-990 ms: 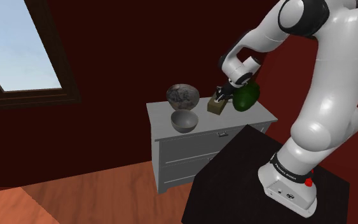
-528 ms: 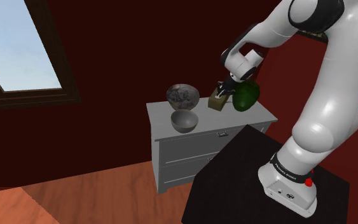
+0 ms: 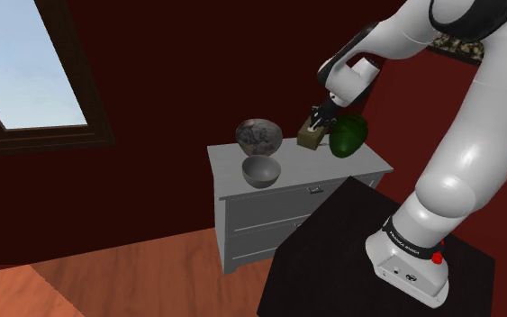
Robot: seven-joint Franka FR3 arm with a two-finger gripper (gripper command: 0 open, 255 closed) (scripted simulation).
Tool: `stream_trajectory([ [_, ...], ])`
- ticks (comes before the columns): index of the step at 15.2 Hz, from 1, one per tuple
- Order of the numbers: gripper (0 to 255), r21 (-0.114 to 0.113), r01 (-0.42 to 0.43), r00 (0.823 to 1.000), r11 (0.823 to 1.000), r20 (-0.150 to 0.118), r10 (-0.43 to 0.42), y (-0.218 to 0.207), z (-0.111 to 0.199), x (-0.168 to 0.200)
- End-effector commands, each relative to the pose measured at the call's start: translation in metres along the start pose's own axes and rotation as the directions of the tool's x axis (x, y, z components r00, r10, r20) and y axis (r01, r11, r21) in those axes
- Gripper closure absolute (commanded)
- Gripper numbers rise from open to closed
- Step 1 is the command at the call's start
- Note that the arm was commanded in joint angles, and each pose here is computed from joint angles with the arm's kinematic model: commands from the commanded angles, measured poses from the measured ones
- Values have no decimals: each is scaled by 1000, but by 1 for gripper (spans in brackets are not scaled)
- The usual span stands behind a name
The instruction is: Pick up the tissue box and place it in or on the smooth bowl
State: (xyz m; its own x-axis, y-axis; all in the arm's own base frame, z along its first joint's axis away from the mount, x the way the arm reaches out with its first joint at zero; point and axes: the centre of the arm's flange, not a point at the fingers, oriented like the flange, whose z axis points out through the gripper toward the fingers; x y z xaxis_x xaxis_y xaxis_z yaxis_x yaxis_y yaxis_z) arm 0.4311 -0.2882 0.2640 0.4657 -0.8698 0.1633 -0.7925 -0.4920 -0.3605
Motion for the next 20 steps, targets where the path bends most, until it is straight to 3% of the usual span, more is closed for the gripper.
stream_trajectory([
  [1, 255, -1, 0, 1000, 1000, 0, 0, -5, -10, 0],
  [6, 255, -1, 0, 1000, 1000, 0, 0, -14, -32, 4],
  [20, 255, -1, 0, 1000, 1000, 0, 0, -144, -35, -127],
])
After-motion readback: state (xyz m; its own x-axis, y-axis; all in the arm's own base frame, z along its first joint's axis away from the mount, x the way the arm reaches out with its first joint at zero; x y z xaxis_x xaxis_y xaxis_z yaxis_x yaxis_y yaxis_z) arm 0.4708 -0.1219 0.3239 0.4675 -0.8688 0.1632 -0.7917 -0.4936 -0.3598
